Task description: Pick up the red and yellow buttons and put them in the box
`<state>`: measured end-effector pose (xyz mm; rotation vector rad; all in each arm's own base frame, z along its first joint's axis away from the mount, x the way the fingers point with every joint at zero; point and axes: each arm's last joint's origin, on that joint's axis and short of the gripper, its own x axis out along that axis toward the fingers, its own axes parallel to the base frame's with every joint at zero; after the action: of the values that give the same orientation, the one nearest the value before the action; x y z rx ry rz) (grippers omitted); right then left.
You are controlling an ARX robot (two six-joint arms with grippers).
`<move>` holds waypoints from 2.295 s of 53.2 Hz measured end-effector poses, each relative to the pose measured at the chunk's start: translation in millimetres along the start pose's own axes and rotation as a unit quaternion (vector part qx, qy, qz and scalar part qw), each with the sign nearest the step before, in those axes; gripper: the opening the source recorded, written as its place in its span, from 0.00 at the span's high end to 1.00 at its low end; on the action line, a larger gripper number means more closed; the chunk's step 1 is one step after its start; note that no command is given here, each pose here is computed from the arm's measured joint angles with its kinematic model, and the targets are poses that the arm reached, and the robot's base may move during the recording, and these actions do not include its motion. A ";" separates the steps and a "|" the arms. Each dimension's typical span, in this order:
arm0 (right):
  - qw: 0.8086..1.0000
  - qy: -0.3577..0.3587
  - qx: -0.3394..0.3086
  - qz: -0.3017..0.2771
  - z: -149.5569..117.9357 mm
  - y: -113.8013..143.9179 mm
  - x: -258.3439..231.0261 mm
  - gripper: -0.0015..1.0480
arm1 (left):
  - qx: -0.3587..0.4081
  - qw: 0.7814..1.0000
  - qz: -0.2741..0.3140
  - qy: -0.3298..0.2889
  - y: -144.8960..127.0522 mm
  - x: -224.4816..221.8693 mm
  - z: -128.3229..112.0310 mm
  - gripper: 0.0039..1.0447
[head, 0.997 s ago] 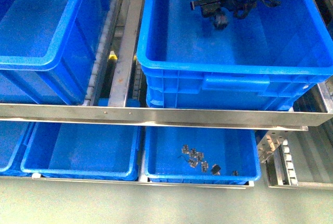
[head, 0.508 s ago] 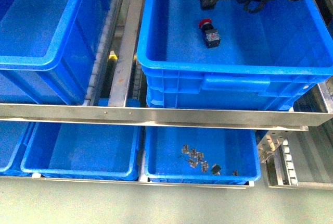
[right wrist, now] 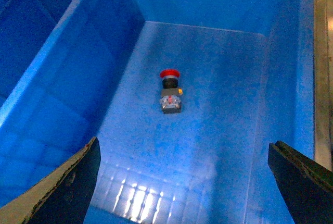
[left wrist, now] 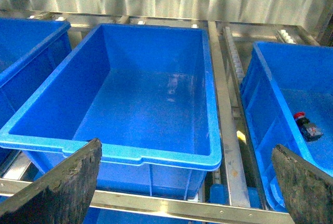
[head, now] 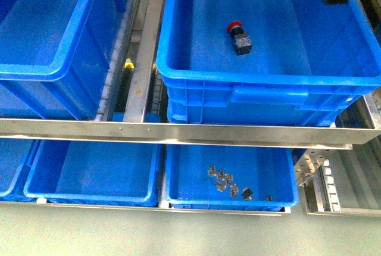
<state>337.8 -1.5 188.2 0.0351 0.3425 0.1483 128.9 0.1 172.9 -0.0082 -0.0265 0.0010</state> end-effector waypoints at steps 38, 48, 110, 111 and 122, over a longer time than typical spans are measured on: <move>0.983 -0.165 -0.012 -0.074 -46.6 16.7 -108.1 0.74 | 0.000 1.000 0.000 0.000 0.0 0.0 0.0 0.07; 0.983 -0.166 -0.015 -0.075 -59.5 20.0 -129.6 0.96 | 0.000 1.000 0.000 0.000 0.0 0.0 0.0 0.07; 0.980 -0.181 -0.016 -0.075 -87.0 30.5 -198.0 0.96 | 0.000 1.000 0.000 0.000 0.0 0.0 0.0 0.07; 0.980 -0.181 -0.016 -0.075 -87.2 30.6 -198.6 0.96 | 0.000 1.000 0.000 0.000 0.0 0.0 0.0 0.07; 0.980 -0.182 -0.016 -0.075 -88.8 31.3 -203.5 0.96 | 0.000 1.000 0.000 0.000 0.0 0.0 0.0 0.07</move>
<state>114.0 -0.4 174.0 0.0036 -0.0235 -0.0038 128.9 0.1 172.9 -0.0082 -0.0265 0.0010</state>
